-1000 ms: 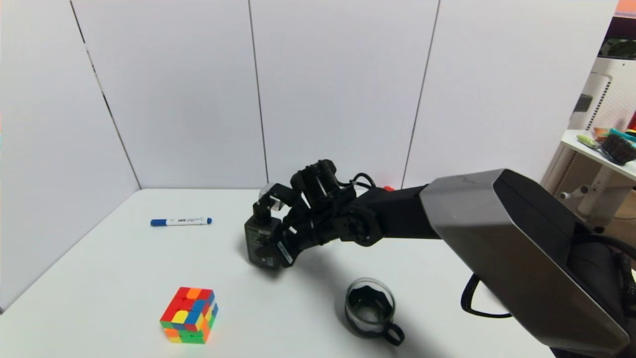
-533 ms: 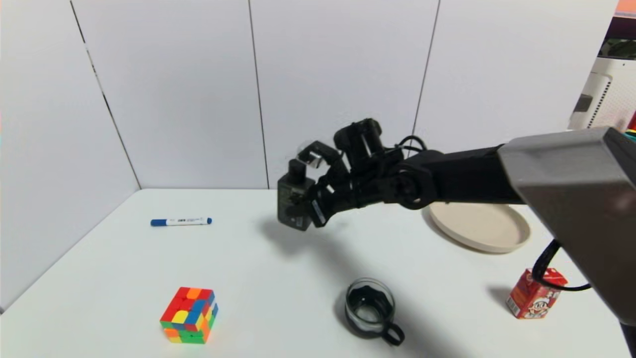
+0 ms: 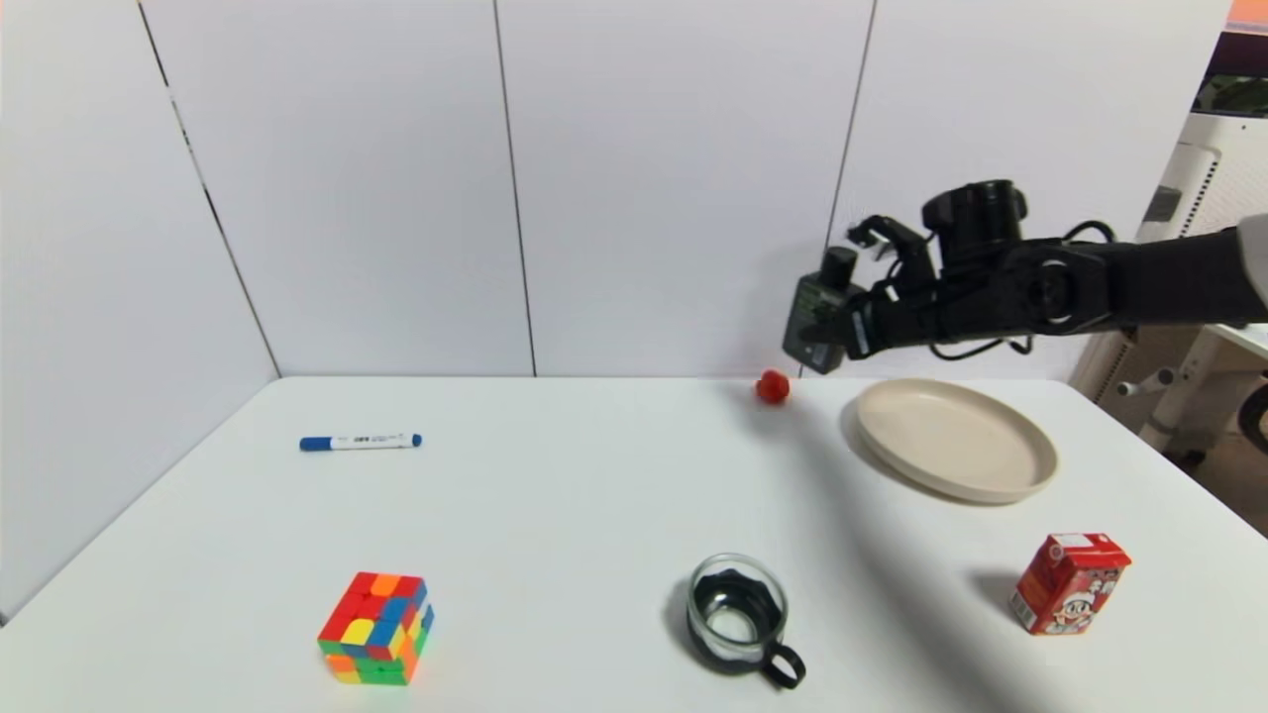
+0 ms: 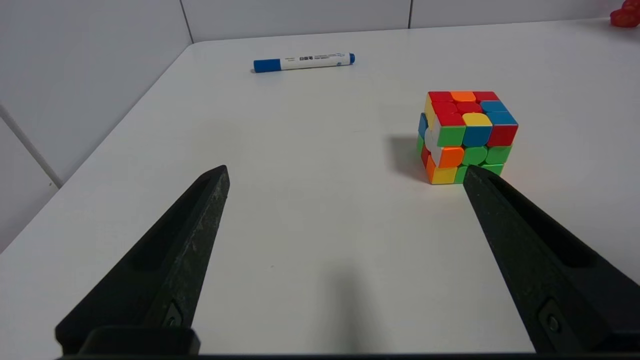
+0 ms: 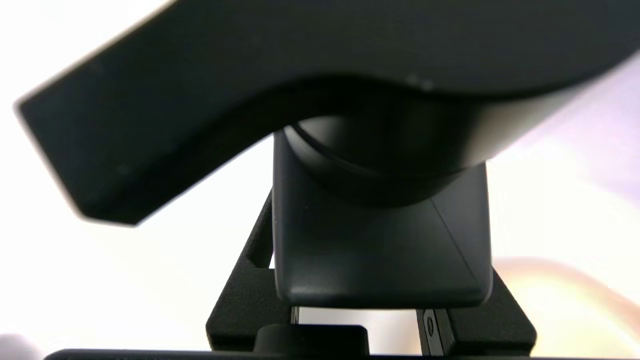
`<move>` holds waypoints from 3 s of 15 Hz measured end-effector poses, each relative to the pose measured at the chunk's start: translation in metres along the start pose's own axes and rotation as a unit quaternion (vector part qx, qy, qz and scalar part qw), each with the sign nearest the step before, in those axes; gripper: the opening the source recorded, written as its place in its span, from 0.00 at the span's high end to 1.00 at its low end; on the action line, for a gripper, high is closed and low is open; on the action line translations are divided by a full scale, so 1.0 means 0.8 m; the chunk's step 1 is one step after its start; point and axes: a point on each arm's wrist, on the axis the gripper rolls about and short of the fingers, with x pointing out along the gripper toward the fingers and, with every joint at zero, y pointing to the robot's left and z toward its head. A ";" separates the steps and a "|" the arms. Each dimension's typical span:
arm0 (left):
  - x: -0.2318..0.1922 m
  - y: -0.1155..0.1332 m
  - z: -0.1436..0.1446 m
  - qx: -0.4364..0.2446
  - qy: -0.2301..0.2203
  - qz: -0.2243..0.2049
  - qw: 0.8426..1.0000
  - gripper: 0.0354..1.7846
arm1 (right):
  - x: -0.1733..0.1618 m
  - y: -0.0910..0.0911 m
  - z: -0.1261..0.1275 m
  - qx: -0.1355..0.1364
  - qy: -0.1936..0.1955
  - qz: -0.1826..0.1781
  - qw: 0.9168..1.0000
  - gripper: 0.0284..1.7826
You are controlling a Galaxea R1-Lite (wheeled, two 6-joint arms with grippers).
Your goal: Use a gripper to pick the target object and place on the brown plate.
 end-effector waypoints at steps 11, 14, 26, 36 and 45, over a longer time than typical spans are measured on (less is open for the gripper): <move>0.000 0.000 0.000 0.000 0.000 0.000 1.000 0.06 | -0.041 -0.124 -0.097 0.089 0.086 -0.106 0.987 0.67; 0.000 0.000 0.000 0.000 0.000 0.000 1.000 0.06 | -0.041 -0.121 -0.116 0.104 0.106 -0.102 0.984 0.67; 0.000 0.000 0.000 0.000 0.000 0.000 1.000 0.06 | -0.080 -0.093 -0.134 0.069 0.134 -0.089 0.985 0.34; 0.000 0.000 0.000 0.000 0.000 0.001 1.000 0.06 | -0.223 -0.013 -0.081 0.097 0.074 -0.138 0.983 0.12; 0.000 0.000 0.000 0.000 0.000 0.000 1.000 0.06 | -0.380 0.200 -0.198 0.085 -0.092 -0.199 0.972 0.07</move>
